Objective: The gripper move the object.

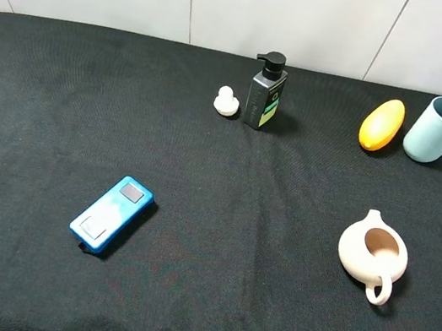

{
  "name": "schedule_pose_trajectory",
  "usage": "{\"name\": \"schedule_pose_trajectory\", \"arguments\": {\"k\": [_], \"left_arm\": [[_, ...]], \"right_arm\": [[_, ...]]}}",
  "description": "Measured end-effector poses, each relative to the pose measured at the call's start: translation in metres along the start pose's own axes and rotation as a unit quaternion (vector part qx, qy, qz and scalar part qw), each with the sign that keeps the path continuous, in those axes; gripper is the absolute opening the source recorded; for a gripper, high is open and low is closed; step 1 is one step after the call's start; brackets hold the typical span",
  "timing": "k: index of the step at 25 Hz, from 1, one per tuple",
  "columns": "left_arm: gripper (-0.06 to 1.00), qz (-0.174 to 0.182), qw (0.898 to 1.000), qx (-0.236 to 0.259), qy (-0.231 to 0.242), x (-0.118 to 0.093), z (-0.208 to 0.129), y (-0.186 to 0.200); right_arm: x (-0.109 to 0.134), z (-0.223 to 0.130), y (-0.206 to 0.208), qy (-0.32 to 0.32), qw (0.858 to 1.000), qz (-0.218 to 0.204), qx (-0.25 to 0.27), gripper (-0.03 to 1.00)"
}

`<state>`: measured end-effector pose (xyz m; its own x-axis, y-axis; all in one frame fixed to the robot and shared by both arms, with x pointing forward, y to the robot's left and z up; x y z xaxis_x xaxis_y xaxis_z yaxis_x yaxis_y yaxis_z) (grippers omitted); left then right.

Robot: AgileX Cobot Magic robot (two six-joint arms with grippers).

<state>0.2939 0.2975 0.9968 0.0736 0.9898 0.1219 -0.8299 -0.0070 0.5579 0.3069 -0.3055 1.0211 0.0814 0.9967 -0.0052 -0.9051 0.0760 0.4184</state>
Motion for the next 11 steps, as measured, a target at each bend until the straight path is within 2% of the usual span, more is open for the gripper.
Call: {"name": "schedule_pose_trajectory", "arguments": {"k": [11], "left_arm": [[0.99,0.000,1.000,0.000,0.000,0.0000,0.0000,0.0000]], "right_arm": [[0.0000,0.0000,0.0000,0.000,1.000,0.000,0.000,0.69]]}}
Point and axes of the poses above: a point on each arm's last joint axis where the gripper is mounted, y pointing back along that axis away from the gripper, x along the wrist's bending axis when the last joint is at zero, z = x × y, the point moved 8 cm from there along -y, pointing out along that axis toward the gripper, and after that the axes turned 2 degrees about -y, right-handed, at the moved point
